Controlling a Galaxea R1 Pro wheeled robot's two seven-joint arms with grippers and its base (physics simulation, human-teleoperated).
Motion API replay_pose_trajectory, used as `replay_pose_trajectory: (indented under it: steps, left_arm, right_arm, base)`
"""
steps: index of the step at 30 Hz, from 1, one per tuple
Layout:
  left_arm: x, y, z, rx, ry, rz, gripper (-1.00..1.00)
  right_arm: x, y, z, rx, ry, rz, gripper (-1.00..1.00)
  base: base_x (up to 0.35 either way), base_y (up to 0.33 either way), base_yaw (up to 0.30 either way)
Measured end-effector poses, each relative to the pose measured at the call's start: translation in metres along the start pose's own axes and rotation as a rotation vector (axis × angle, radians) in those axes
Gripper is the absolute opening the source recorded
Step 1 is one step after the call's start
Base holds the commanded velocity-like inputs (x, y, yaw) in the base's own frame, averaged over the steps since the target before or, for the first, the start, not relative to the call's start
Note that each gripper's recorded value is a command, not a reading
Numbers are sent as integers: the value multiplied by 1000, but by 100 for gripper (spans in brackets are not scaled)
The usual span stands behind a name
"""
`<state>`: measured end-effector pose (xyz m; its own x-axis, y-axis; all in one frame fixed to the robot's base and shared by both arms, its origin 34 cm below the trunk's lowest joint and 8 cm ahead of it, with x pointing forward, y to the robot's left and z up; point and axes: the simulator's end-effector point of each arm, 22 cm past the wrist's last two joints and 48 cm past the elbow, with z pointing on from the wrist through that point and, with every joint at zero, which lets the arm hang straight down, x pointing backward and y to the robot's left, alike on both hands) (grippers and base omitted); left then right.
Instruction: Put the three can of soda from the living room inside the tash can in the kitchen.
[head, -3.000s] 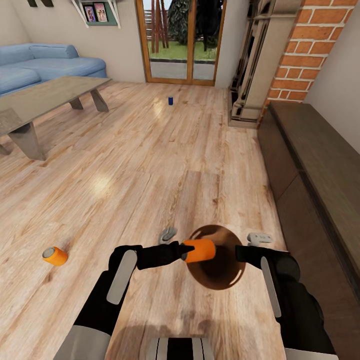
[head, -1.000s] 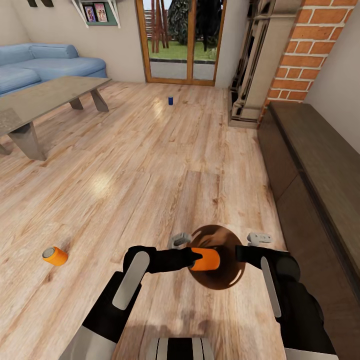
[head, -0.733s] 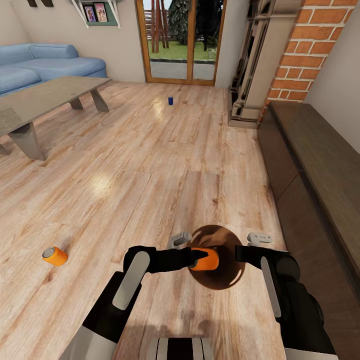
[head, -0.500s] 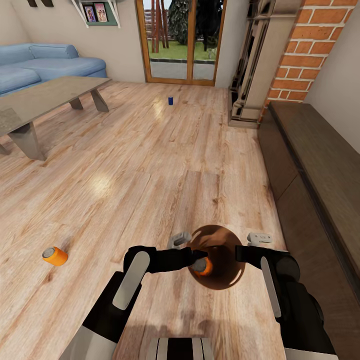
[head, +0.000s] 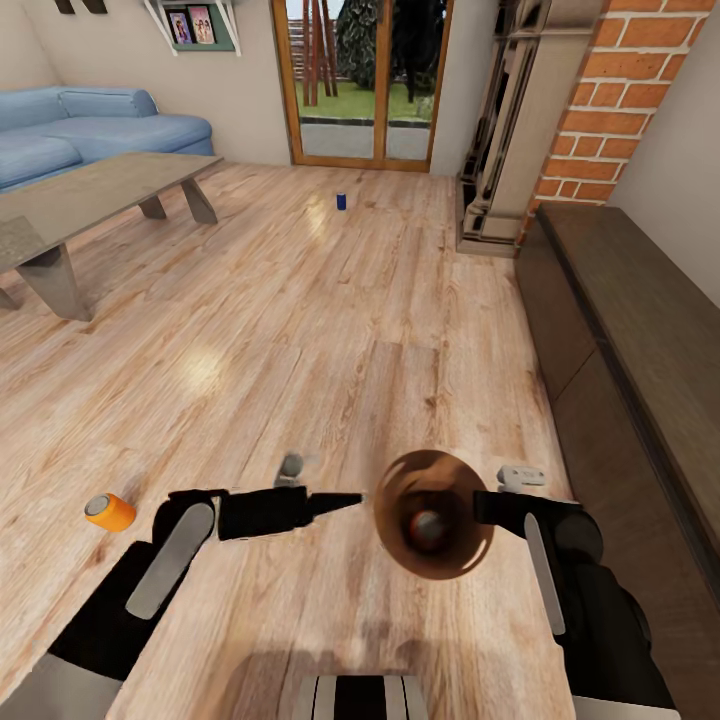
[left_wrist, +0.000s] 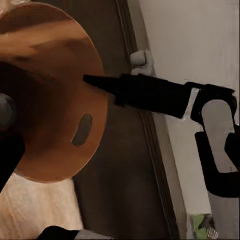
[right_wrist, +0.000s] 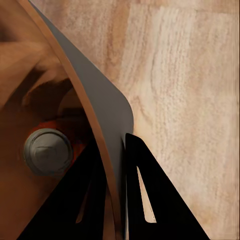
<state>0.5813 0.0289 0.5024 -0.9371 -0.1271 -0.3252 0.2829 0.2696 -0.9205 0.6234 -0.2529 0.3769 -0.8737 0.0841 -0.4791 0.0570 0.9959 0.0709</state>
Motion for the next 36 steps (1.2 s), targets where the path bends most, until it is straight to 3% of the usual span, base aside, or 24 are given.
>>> replay_pose_trajectory:
  steps: [2,4,6,8,11,17,23,36]
  left_arm:
    - [-15,0,-47,59,-45,80,100]
    - [-21,9,-73,57,-63,116,100]
    - [-22,19,-85,43,-71,120,100]
    - [-18,44,-96,-4,-74,90,100]
    - [-11,65,-100,-58,-59,81,100]
    - [-9,86,-103,-129,-59,151,100]
    - [-1,88,-102,-137,-25,120,100]
    - [-1,101,-108,-184,-36,99,100]
  right_arm:
    - [0,-2,0,4,0,-2,-100]
    - [0,0,0,-2,0,3,-100]
    - [0,2,0,-10,0,8,-100]
    - [0,3,0,-12,0,10,-100]
    - [0,1,0,-4,0,7,-100]
    - [0,1,0,-7,0,12,-100]
    - [0,1,0,-5,-1,14,-100]
    - [-7,3,-8,-4,-20,13,-100]
  base:
    - [0,0,0]
    - [0,0,0]
    - [0,0,0]
    - [0,0,0]
    - [0,0,0]
    - [0,0,0]
    - [0,0,0]
    - [0,0,0]
